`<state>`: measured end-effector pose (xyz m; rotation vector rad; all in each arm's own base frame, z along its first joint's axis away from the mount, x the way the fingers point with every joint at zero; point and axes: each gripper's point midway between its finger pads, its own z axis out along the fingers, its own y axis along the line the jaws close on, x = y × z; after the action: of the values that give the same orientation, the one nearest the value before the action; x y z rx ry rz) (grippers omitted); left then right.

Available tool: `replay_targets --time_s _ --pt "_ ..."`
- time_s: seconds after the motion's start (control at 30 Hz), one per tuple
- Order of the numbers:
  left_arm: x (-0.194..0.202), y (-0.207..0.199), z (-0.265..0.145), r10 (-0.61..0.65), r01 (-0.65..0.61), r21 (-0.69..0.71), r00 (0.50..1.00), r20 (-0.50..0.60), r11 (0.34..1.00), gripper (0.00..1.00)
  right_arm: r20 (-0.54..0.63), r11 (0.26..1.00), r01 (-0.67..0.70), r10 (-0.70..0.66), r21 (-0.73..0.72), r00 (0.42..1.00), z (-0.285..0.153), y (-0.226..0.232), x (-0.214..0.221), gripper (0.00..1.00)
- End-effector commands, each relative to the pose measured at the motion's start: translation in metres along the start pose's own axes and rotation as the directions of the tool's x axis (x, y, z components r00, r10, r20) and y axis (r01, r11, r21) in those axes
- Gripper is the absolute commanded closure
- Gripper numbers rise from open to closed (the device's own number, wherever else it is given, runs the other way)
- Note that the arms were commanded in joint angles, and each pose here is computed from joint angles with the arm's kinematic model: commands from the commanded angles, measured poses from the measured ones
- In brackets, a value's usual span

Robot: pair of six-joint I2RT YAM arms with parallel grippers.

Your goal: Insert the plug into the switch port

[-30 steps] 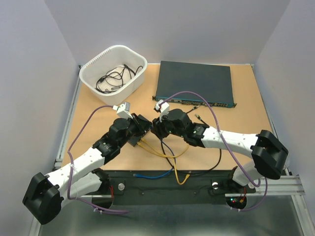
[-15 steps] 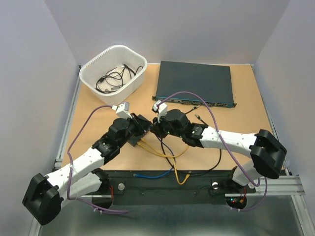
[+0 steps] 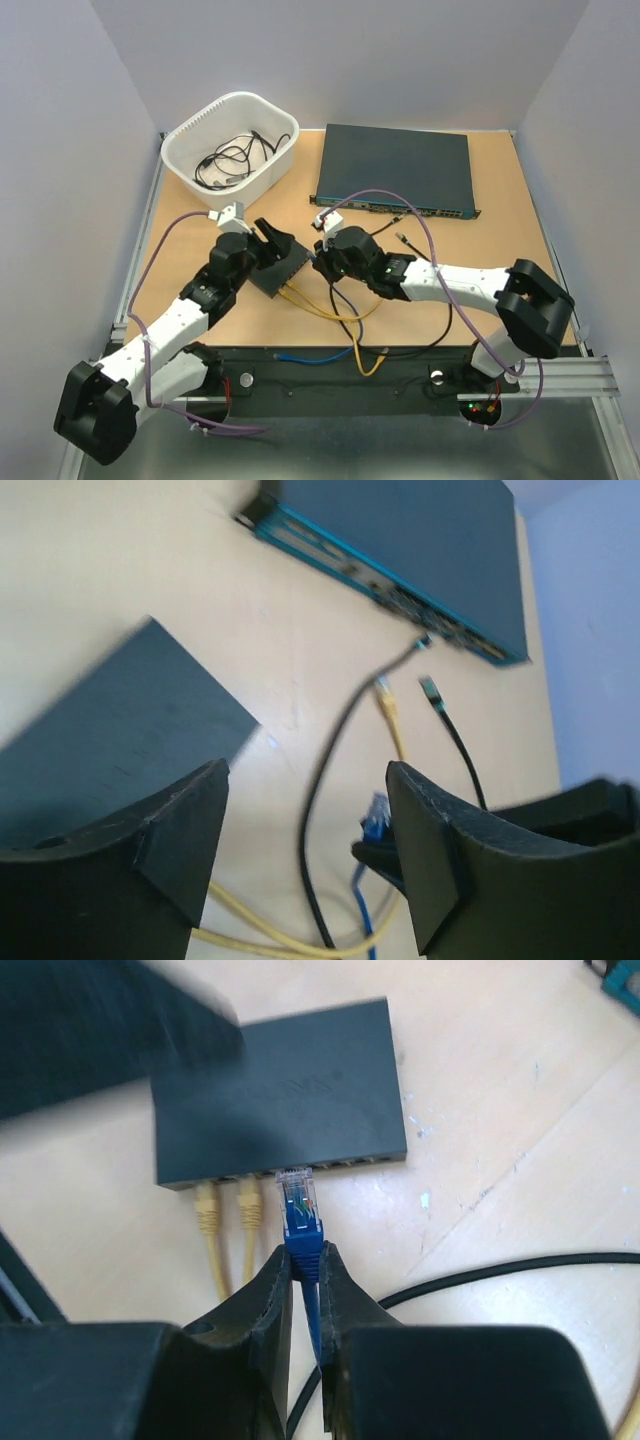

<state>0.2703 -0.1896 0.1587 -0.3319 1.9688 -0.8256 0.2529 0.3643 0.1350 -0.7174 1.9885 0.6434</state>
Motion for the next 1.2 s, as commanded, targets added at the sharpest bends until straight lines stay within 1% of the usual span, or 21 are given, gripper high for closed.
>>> replay_targets --time_s 0.0,0.07,0.1,0.17,0.2,0.23,0.3,0.33,0.47,0.6,0.83,1.17 --pt "-0.028 0.031 0.005 0.039 -0.036 -0.052 0.997 0.064 0.998 0.24 -0.093 0.997 -0.002 0.009 0.074 0.996 0.015 -0.014 0.025 0.99" --pt "-0.037 0.044 0.008 0.041 -0.034 -0.085 0.996 0.082 0.996 0.23 -0.12 0.997 0.001 0.008 0.073 0.993 0.019 -0.013 0.031 1.0" --pt "-0.044 0.057 0.01 0.048 -0.036 -0.124 0.994 0.094 0.992 0.23 -0.129 0.997 0.0 0.009 0.071 0.992 0.021 -0.012 0.033 1.0" --pt "-0.047 0.069 0.016 0.051 -0.035 -0.161 0.994 0.094 0.986 0.23 -0.18 0.998 0.01 0.002 0.068 0.984 0.03 -0.011 0.044 1.0" --pt "-0.047 0.075 0.017 0.038 -0.024 -0.163 0.996 0.083 0.986 0.23 -0.187 0.998 0.009 0.003 0.067 0.982 0.033 -0.011 0.045 1.0" --pt "-0.049 0.075 0.02 0.032 -0.018 -0.156 0.996 0.088 0.988 0.24 -0.22 0.997 0.015 0.001 0.073 0.975 0.035 -0.012 0.053 1.0" --pt "-0.039 0.083 0.028 0.013 -0.005 -0.157 0.999 0.049 0.988 0.25 -0.257 0.997 0.02 0.001 0.081 0.967 0.043 -0.013 0.061 1.0" --pt "-0.041 0.083 0.032 0.005 0.002 -0.139 0.999 0.053 0.99 0.25 -0.279 0.996 0.022 0.002 0.083 0.96 0.046 -0.014 0.067 1.0" --pt "-0.026 0.1 0.048 -0.017 0.015 -0.165 1.0 -0.016 0.986 0.29 -0.293 0.998 0.021 -0.001 0.066 0.956 0.054 -0.009 0.066 1.0" --pt "-0.021 0.104 0.057 -0.025 0.018 -0.16 0.999 -0.043 0.987 0.31 -0.327 0.998 0.026 -0.004 0.062 0.945 0.06 -0.008 0.074 1.0" --pt "-0.013 0.111 0.061 -0.037 0.025 -0.171 0.997 -0.065 0.985 0.31 -0.379 0.999 0.026 -0.009 0.042 0.925 0.066 -0.004 0.083 1.0" --pt "-0.003 0.115 0.066 -0.05 0.033 -0.164 0.993 -0.104 0.986 0.33 -0.413 0.997 0.031 -0.002 0.065 0.911 0.073 -0.007 0.086 1.0"
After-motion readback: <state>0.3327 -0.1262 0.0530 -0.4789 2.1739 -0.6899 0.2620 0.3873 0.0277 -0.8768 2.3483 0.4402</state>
